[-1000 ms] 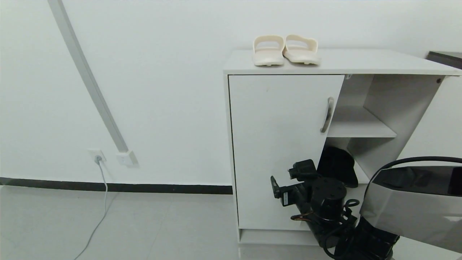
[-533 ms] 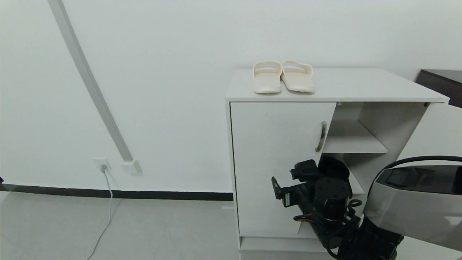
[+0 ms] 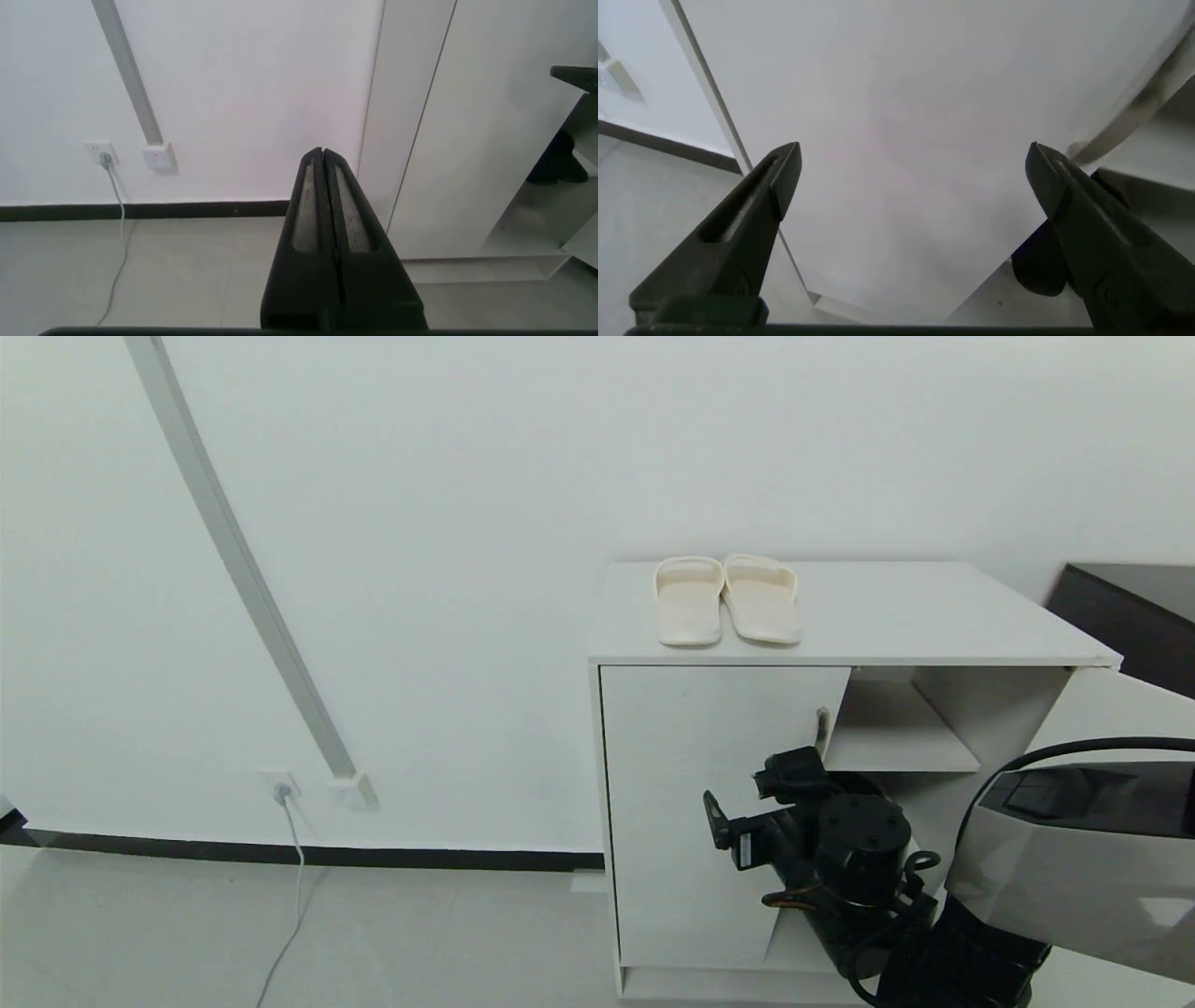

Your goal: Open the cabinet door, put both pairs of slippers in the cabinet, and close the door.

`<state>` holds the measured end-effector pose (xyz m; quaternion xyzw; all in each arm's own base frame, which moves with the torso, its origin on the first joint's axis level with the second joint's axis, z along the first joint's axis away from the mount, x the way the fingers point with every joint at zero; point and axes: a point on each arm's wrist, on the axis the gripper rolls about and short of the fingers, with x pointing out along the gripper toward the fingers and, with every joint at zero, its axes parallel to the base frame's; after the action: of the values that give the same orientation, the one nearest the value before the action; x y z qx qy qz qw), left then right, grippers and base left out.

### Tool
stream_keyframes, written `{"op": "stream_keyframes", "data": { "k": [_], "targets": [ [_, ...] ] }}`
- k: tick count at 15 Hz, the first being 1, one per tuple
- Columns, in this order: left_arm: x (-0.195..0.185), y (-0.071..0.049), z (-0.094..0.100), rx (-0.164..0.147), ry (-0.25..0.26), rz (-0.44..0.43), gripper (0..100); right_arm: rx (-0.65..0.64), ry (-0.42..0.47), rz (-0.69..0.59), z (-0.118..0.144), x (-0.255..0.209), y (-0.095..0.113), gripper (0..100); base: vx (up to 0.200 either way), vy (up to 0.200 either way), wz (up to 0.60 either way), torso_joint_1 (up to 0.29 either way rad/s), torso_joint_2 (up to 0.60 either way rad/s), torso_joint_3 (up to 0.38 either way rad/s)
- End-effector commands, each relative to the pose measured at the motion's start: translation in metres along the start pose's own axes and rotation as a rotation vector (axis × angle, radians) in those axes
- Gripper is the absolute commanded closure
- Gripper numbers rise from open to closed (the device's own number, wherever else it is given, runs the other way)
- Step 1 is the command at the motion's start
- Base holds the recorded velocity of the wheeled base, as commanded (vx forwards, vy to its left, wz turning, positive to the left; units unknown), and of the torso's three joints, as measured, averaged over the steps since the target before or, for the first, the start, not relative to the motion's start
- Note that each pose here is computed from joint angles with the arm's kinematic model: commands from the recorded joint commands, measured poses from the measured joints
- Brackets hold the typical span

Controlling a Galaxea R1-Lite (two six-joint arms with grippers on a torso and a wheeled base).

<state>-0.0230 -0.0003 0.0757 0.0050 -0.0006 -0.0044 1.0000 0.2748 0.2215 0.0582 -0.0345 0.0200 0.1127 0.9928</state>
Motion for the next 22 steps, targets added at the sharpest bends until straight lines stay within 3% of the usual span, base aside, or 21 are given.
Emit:
{"op": "stream_keyframes", "data": {
  "k": [1,13,16,18,22],
  "targets": [
    [0.0,0.0,0.0,0.001,0.001,0.0,100,0.001,-0.003,0.0,0.001,0.0,0.0,0,0.0,0.0,0.0,0.212,-0.52,-0.315],
    [0.0,0.0,0.0,0.001,0.003,-0.001,100,0.0,-0.01,0.018,0.001,0.0,0.0,0,0.0,0.0,0.0,0.238,-0.56,-0.321],
    [0.0,0.0,0.0,0.002,0.003,-0.001,100,-0.026,-0.036,0.055,0.003,0.001,0.001,0,0.0,0.0,0.0,0.044,-0.1,-0.055],
    [0.0,0.0,0.0,0.002,0.003,-0.001,100,-0.023,-0.073,0.057,0.014,0.008,0.003,0,0.0,0.0,0.0,0.0,0.0,0.0],
    [0.0,0.0,0.0,0.002,0.003,-0.001,100,-0.02,-0.025,0.031,0.051,0.025,0.0,0,0.0,0.0,0.0,0.0,0.0,0.0]
  ]
}}
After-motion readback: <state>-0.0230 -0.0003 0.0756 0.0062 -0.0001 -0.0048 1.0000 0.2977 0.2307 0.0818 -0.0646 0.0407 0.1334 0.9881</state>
